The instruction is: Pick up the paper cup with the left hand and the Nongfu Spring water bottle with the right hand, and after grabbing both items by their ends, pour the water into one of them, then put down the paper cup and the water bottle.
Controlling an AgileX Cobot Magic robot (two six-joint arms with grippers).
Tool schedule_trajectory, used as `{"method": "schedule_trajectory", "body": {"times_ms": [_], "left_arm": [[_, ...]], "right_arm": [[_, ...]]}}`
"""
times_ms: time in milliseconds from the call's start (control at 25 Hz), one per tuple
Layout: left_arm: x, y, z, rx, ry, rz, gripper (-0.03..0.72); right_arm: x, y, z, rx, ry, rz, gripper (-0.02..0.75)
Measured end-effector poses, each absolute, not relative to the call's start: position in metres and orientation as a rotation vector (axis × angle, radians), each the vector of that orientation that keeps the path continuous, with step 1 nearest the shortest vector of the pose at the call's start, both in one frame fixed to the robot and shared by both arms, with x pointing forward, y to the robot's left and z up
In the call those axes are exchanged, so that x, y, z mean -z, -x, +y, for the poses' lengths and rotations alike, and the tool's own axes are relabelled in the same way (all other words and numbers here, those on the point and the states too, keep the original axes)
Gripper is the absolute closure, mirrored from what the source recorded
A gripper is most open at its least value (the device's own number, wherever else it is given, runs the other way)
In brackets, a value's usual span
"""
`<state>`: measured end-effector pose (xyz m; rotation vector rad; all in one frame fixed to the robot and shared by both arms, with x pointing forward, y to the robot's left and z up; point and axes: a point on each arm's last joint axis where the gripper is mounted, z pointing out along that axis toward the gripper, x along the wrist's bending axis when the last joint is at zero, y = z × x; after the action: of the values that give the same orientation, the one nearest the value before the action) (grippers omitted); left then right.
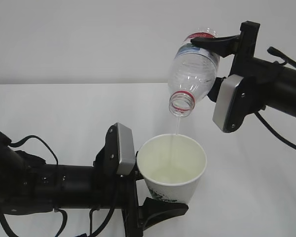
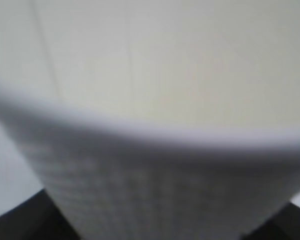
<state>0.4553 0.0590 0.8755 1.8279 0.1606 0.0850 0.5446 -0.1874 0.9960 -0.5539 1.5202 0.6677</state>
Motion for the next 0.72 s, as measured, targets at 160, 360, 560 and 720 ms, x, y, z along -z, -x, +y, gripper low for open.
{"method": "schedule_trajectory", "body": {"times_ms": [160,360,560,720], "left_arm": [[-0.8755,-0.4553,0.059,-0.085,-1.828,0.161,0.142],[-0.8755,-0.4553,0.059,-0.085,-1.828,0.161,0.142],[-0.8755,-0.4553,0.059,-0.085,-1.828,0.161,0.142],[-0.8753,-0.4553,0.0591,-0.085,-1.83,0.161,0.142]], "right_arm": [[-0.9961,-0.5446,-0.1874,-0.668,0.554,1.52,0.259],[-0.9961,-0.5447,-0.1875,-0.668,0.552,1.52,0.259],[-0.9961,-0.5447,-0.1875,-0.668,0.552,1.52,0.259],[-0.9961,-0.5447,-0.1875,-0.668,0.552,1.52,0.259]]}}
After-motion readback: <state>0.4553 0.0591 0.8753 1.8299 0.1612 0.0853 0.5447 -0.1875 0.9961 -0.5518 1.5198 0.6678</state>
